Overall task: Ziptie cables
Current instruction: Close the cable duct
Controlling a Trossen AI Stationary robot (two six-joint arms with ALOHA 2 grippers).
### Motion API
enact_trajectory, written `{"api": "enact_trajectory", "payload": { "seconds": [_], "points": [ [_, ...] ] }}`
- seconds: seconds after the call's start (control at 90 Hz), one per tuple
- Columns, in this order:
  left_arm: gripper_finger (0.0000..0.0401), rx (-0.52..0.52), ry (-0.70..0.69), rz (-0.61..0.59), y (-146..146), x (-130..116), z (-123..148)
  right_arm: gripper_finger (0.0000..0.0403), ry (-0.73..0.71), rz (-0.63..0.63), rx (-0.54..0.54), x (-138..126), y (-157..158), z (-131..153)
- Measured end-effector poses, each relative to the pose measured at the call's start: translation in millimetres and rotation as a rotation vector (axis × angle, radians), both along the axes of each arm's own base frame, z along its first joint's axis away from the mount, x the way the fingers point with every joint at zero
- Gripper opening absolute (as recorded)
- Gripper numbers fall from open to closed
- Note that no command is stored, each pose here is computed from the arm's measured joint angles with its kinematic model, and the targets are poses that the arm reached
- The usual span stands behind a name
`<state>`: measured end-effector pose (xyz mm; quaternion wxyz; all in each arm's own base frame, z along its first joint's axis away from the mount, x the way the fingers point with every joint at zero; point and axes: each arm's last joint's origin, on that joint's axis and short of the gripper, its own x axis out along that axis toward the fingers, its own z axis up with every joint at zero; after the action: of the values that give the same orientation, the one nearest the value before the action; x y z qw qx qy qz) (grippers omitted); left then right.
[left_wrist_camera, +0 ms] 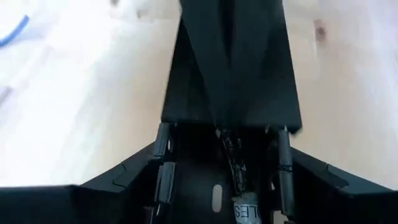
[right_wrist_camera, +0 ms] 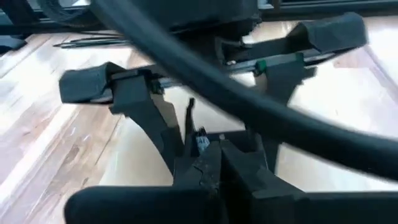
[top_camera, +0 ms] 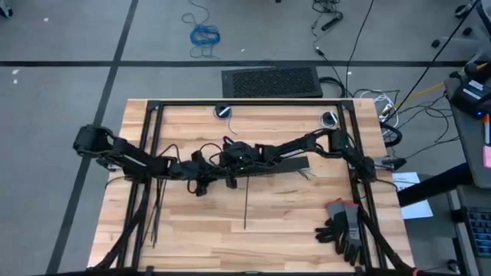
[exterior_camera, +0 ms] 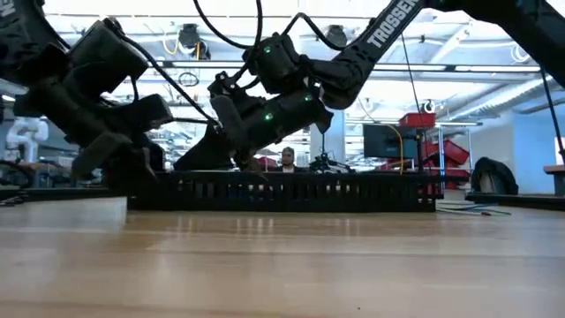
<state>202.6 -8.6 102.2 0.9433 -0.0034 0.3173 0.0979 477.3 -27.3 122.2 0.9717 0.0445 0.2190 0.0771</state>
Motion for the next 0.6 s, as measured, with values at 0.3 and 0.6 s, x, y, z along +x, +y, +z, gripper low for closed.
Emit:
{"api": "enact_trajectory", "payload": {
  "seconds": [0.3, 0.6],
  "points": [
    [0.0263, -0.001, -0.02, 0.011, 0, 2, 1, 0.0, -0.075, 0.002, 0.047, 0, 11, 25],
    [0.0293, -0.097, -0.003, -0.057, 1, 9, -3, 0.0, -0.045, -0.091, -0.122, -13, 30, 69]
  ]
}}
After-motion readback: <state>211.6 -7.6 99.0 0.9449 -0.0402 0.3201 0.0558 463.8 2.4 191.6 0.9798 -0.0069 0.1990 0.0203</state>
